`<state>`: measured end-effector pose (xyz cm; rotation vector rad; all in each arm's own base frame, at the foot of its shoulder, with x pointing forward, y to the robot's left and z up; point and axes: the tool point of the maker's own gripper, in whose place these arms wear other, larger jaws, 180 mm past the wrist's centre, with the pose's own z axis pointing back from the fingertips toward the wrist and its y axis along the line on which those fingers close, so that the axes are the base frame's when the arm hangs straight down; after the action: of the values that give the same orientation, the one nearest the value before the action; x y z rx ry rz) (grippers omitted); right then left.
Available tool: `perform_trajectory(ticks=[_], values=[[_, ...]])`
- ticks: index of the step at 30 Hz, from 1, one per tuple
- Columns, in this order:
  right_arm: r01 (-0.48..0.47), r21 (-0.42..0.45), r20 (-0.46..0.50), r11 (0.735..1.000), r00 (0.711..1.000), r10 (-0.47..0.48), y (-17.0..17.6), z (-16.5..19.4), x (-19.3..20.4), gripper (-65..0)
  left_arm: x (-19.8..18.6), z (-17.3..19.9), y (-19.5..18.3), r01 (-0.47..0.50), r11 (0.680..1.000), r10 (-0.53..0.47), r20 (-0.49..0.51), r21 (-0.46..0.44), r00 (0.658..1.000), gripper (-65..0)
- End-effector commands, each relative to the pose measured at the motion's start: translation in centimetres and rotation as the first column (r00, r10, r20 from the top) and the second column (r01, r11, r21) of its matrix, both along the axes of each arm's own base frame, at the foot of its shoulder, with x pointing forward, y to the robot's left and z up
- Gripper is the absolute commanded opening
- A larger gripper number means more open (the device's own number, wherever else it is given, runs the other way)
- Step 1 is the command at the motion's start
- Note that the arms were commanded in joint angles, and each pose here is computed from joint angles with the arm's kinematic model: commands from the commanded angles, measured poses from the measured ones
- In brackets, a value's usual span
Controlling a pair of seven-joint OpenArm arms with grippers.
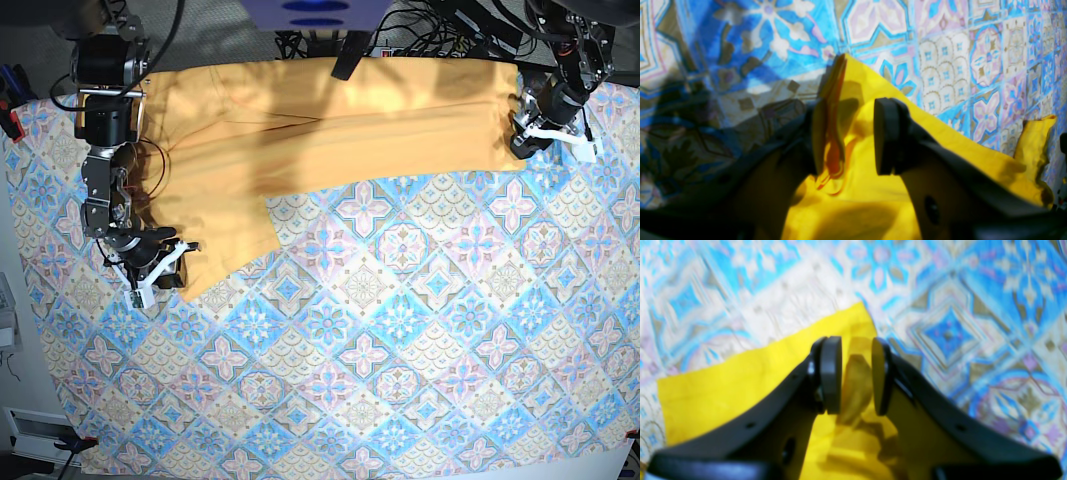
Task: Fold the T-shirt properly
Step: 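Slide the right gripper along the shirt edge toward its corner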
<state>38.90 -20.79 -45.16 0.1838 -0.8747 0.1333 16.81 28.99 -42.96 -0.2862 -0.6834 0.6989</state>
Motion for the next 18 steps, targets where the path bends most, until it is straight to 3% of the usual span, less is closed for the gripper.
perform_trajectory(ticks=[1,5,18], values=[[0.010,0.002,0.048,1.000,0.999,-0.011,-0.8,1.5,1.5,-49.9,0.5,0.9,0.5,0.008,1.000,-0.008,0.029,0.019,1.000,-41.9],[0.037,0.005,-0.005,0.999,0.999,-0.037,-1.9,0.0,1.2,-49.9,0.6,1.0,0.5,0.008,1.000,-0.008,0.031,0.019,0.999,-41.9],[0.052,-0.004,-0.050,0.999,0.997,-0.052,-3.2,-2.2,-0.9,-50.2,0.9,1.1,0.5,0.007,1.000,-0.008,0.038,0.019,0.999,-41.9]])
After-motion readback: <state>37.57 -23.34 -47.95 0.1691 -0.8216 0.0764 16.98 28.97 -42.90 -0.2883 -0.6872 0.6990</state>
